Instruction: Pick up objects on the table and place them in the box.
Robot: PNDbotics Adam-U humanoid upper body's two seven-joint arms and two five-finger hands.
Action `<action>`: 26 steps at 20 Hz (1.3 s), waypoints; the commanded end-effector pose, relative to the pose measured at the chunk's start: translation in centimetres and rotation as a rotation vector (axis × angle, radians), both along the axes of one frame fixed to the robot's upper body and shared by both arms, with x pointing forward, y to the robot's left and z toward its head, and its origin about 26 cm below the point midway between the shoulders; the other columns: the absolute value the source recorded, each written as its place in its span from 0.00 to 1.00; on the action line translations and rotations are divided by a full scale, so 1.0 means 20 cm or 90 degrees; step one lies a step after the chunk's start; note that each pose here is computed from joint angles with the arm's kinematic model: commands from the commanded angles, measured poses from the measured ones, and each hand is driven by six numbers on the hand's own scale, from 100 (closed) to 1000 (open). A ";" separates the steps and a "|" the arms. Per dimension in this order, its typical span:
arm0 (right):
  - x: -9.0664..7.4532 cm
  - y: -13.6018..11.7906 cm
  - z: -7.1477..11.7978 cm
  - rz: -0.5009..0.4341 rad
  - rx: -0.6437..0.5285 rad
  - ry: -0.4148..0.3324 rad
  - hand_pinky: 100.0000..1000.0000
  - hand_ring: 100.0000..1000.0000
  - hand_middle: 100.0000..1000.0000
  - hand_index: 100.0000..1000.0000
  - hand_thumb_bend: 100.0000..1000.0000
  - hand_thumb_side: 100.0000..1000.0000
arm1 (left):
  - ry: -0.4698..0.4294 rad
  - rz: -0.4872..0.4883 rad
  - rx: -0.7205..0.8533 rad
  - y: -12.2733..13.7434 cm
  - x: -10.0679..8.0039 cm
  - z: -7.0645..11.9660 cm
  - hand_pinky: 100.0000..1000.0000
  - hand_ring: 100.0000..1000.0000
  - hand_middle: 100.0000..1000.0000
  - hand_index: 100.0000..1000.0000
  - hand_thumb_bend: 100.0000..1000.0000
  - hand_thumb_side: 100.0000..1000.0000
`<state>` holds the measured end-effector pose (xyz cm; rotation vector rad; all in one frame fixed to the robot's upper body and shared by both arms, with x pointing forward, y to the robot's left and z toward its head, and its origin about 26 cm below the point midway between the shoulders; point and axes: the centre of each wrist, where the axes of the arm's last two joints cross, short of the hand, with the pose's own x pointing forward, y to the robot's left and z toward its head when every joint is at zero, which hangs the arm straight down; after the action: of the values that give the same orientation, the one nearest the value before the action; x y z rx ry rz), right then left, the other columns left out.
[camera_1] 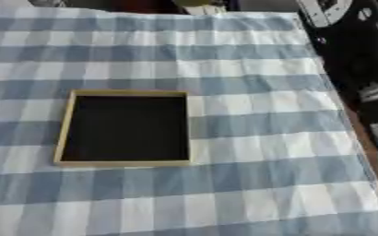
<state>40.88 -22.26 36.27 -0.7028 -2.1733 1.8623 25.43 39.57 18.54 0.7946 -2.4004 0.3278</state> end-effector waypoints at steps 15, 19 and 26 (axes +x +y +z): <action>-0.08 0.44 -0.37 0.081 -0.084 0.145 0.61 0.49 0.36 0.44 0.00 0.00 | -0.014 -0.013 0.018 -0.01 0.00 0.06 0.65 0.46 0.72 0.83 0.00 0.51; -0.03 0.44 -0.52 0.059 -0.097 0.180 0.60 0.48 0.35 0.44 0.00 0.00 | -0.015 -0.015 0.015 -0.02 0.00 0.06 0.65 0.46 0.72 0.83 0.00 0.51; 0.00 0.43 -0.65 0.033 -0.129 0.212 0.64 0.53 0.43 0.52 0.05 0.00 | -0.017 -0.017 0.015 -0.02 0.00 0.06 0.65 0.46 0.72 0.83 0.00 0.51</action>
<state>40.89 -13.68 22.51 -0.3111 -1.8225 2.0598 25.70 39.23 18.70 0.7678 -2.4032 0.3220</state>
